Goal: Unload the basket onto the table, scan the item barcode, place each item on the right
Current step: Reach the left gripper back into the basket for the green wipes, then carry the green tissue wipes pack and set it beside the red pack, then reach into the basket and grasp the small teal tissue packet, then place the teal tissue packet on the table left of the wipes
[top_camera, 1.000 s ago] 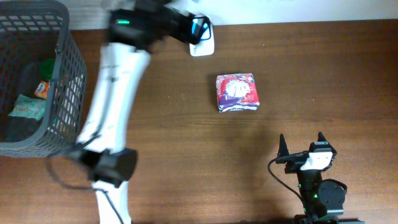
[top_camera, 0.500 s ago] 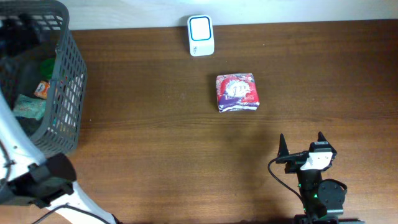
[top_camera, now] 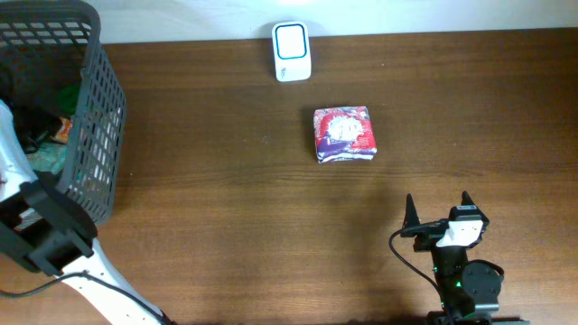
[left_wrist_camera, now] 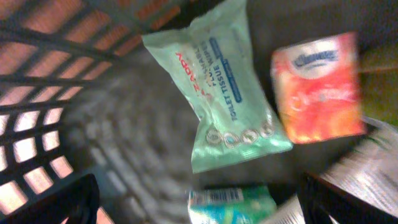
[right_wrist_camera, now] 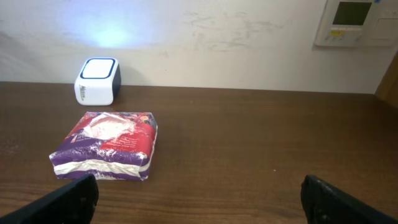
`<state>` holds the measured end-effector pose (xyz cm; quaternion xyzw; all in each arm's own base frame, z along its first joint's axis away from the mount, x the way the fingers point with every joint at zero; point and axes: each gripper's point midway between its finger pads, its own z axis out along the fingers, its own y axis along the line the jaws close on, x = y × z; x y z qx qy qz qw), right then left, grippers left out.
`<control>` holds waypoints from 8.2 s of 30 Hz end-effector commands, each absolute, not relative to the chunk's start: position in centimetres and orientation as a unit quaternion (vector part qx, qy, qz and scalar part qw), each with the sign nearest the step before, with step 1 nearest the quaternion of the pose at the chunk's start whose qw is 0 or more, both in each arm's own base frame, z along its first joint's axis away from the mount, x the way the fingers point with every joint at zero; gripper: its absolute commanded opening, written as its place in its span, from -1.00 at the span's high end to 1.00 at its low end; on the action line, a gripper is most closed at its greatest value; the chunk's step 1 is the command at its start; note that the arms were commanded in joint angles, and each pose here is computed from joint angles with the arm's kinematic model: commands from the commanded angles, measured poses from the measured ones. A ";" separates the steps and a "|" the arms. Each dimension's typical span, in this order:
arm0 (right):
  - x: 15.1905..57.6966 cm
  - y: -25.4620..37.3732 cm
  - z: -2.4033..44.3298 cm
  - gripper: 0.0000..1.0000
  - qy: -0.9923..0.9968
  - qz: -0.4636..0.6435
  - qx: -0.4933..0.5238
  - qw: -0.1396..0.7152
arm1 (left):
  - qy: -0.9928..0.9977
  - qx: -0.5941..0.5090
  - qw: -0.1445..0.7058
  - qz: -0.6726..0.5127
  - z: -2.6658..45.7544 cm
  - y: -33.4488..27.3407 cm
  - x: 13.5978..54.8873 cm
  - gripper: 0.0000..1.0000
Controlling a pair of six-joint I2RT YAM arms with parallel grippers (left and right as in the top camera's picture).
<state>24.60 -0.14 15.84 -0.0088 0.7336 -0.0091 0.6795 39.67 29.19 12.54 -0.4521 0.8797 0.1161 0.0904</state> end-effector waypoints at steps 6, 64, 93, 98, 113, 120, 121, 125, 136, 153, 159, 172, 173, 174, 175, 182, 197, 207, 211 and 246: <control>24.6 -0.2 15.5 -0.97 0.735 -0.009 -0.004 0.678 | 0.876 -0.466 0.098 0.071 7.4 29.3 42.1 -0.76; 24.6 -0.2 15.5 -0.97 0.735 -0.009 -0.004 0.678 | 0.993 0.044 0.051 -0.096 8.5 -23.2 40.9 1.00; 24.6 -0.2 15.5 -0.98 0.735 -0.009 -0.004 0.678 | 0.950 0.102 0.270 -0.121 27.6 -19.9 47.3 0.06; 24.6 -0.2 15.5 -0.97 0.735 -0.009 -0.004 0.678 | 0.960 0.089 0.208 -0.166 26.3 -20.1 45.6 0.85; 24.6 -0.2 15.5 -0.97 0.735 -0.009 -0.004 0.678 | 0.981 0.120 0.054 -0.143 3.9 -29.8 44.2 1.00; 24.6 -0.2 15.5 -0.97 0.735 -0.009 -0.004 0.678 | 0.973 0.123 0.108 -0.166 5.7 -31.0 47.1 1.00; 24.6 -0.2 15.5 -0.97 0.735 -0.009 -0.004 0.678 | 0.971 0.119 0.119 -0.170 7.3 -30.7 47.6 1.00; 24.6 -0.2 15.5 -0.97 0.735 -0.009 -0.004 0.678 | 0.958 0.106 0.171 -0.204 16.7 -29.1 49.1 0.99; 24.6 -0.2 15.5 -0.97 0.735 -0.009 -0.004 0.678 | 0.877 -0.094 0.438 -0.172 40.4 -2.2 49.9 -0.52; 24.6 -0.2 15.5 -0.97 0.735 -0.009 -0.004 0.678 | 0.893 -0.427 0.142 -0.030 18.7 26.5 41.4 -0.58; 24.6 -0.2 15.5 -0.97 0.735 -0.009 -0.004 0.678 | 0.902 -0.432 0.012 -0.013 10.6 25.7 38.0 -0.64; 24.6 -0.2 15.5 -0.97 0.735 -0.009 -0.004 0.678 | 0.916 -0.390 -0.089 0.026 4.2 25.0 33.5 -0.30; 24.6 -0.2 15.5 -0.97 0.735 -0.009 -0.004 0.678 | 0.919 -0.385 -0.083 0.008 4.0 24.5 34.0 -0.33; 24.6 -0.2 15.5 -0.97 0.735 -0.009 -0.004 0.678 | 0.924 -0.374 -0.075 -0.017 4.0 23.9 34.6 -0.33; 24.6 -0.2 15.5 -0.97 0.735 -0.009 -0.004 0.678 | 0.926 -0.370 -0.066 -0.039 3.9 23.4 35.2 -0.34; 24.6 -0.2 15.5 -0.97 0.735 -0.009 -0.004 0.678 | 0.924 -0.371 -0.070 -0.065 2.1 22.3 35.1 -0.11; 24.6 -0.2 15.5 -0.97 0.735 -0.009 -0.004 0.678 | 0.895 -0.420 0.100 -0.110 14.7 27.3 39.5 1.00; 24.6 -0.2 15.5 -0.97 0.735 -0.009 -0.004 0.678 | 0.824 -0.340 0.387 -0.237 36.6 23.0 41.7 1.00; 24.6 -0.2 15.5 -0.97 0.735 -0.009 -0.004 0.678 | 0.805 -0.302 0.412 -0.301 41.4 18.1 41.1 1.00; 24.6 -0.2 15.5 -0.97 0.735 -0.009 -0.004 0.678 | 0.939 -0.331 0.089 -0.038 5.3 -18.5 44.0 1.00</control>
